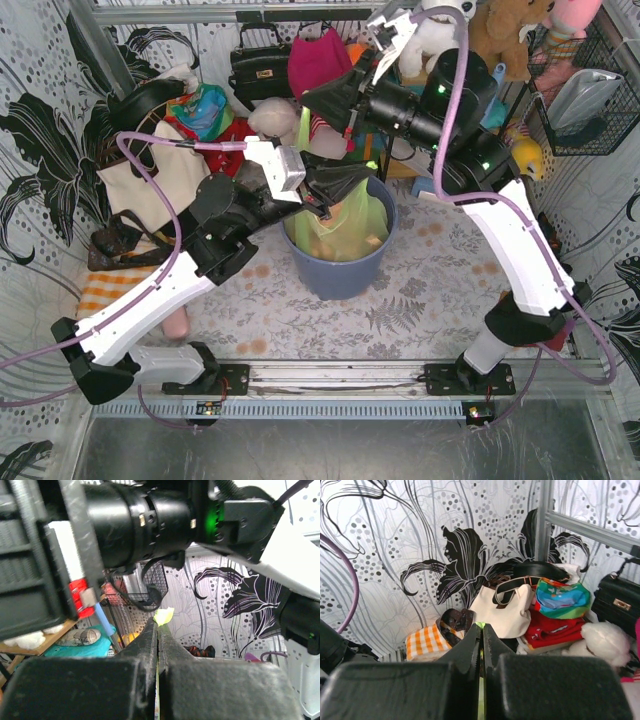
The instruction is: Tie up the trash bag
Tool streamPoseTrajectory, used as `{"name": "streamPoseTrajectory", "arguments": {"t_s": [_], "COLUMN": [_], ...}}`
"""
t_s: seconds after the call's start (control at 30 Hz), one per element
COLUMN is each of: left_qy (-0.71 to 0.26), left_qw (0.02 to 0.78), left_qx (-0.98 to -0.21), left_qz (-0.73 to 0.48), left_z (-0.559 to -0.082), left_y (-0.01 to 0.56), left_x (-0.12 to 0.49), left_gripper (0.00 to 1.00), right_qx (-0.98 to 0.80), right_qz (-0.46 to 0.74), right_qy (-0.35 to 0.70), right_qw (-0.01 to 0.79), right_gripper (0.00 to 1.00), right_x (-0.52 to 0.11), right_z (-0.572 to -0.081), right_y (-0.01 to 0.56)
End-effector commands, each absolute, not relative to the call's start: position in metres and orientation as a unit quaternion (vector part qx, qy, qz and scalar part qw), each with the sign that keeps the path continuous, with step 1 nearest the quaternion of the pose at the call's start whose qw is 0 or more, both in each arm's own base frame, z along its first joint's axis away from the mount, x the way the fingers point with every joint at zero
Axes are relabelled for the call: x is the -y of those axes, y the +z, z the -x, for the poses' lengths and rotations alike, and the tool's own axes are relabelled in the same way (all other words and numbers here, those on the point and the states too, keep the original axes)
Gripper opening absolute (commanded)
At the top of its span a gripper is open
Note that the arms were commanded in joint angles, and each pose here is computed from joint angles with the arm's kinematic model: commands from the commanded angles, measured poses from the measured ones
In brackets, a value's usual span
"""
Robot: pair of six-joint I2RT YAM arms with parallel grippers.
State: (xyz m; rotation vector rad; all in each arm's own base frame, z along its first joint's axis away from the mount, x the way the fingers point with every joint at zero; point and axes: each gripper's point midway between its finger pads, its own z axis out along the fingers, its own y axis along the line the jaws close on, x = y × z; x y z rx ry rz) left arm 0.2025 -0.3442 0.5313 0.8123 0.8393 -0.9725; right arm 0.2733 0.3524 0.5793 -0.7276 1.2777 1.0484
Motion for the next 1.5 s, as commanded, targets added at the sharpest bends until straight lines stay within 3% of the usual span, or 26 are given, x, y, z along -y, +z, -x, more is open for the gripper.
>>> {"name": "streamPoseTrajectory", "arguments": {"t_s": [0.0,0.47,0.87,1.2,1.47], "left_qy": [-0.418,-0.398,-0.400,-0.452,-0.445], "left_qw": [0.752,0.765,0.755,0.697,0.701], "left_qx": [-0.373,-0.393,-0.402,-0.375,-0.371], "left_qz": [-0.347,-0.320,-0.329,-0.411,-0.415], "left_z": [-0.205,-0.216,-0.221,-0.184,-0.187], "left_y": [0.541,0.537,0.526,0.525,0.528], "left_x": [0.330,0.314,0.317,0.332,0.334], "left_gripper": [0.00,0.00,0.00,0.00,0.00], "right_qx": [-0.561,-0.619,-0.666,-0.619,-0.572], "right_qz": [0.269,0.201,0.097,0.107,0.156], "right_qy": [0.442,0.430,0.449,0.470,0.555], "right_qw": [0.646,0.625,0.588,0.620,0.584], "right_gripper": [0.00,0.00,0.00,0.00,0.00], "right_x": [-0.324,-0.283,-0.259,-0.291,-0.342], "right_z": [-0.263,-0.245,-0.238,-0.268,-0.270], "right_y": [0.597,0.570,0.514,0.561,0.605]}}
